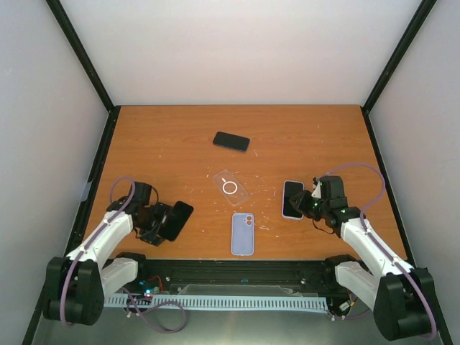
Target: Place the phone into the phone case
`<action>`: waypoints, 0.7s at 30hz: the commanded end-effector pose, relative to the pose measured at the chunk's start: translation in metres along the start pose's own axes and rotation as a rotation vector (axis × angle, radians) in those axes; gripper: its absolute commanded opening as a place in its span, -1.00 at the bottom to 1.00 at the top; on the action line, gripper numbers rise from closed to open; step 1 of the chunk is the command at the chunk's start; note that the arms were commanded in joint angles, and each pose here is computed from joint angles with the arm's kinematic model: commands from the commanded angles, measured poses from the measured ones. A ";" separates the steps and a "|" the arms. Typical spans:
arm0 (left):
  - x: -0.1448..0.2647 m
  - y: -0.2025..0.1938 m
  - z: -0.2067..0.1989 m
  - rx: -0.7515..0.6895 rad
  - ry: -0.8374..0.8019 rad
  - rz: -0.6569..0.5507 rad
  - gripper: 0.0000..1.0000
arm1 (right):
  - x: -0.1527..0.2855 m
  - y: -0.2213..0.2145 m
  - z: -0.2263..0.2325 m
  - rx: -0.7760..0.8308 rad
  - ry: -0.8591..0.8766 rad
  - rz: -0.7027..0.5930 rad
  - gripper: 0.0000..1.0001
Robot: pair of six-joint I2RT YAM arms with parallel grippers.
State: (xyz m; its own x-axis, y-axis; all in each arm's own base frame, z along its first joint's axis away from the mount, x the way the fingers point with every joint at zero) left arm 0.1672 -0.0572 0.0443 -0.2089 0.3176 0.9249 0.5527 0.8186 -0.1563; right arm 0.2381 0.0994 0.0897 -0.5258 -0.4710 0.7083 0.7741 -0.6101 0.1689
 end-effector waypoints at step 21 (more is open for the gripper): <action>0.033 -0.025 -0.140 -1.063 -0.264 -0.212 0.99 | 0.027 -0.005 0.035 0.114 0.121 -0.022 -0.44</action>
State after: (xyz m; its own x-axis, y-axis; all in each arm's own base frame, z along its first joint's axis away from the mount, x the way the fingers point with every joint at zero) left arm 0.2478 -0.1273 0.1082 -0.4216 0.3963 0.8156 0.8962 0.3188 0.3084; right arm 0.2305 0.1055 0.1225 -0.5723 -0.5129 0.6398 0.7834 -0.5725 0.2419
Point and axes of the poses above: each gripper's point midway between its finger pads, its own x axis back along the fingers, its own z axis along the line the jaws close on, y = z × x, the point moved 2 cm from there along x, back along the fingers, and after that the axes turned 12 degrees about -x, right-handed, at the moved point
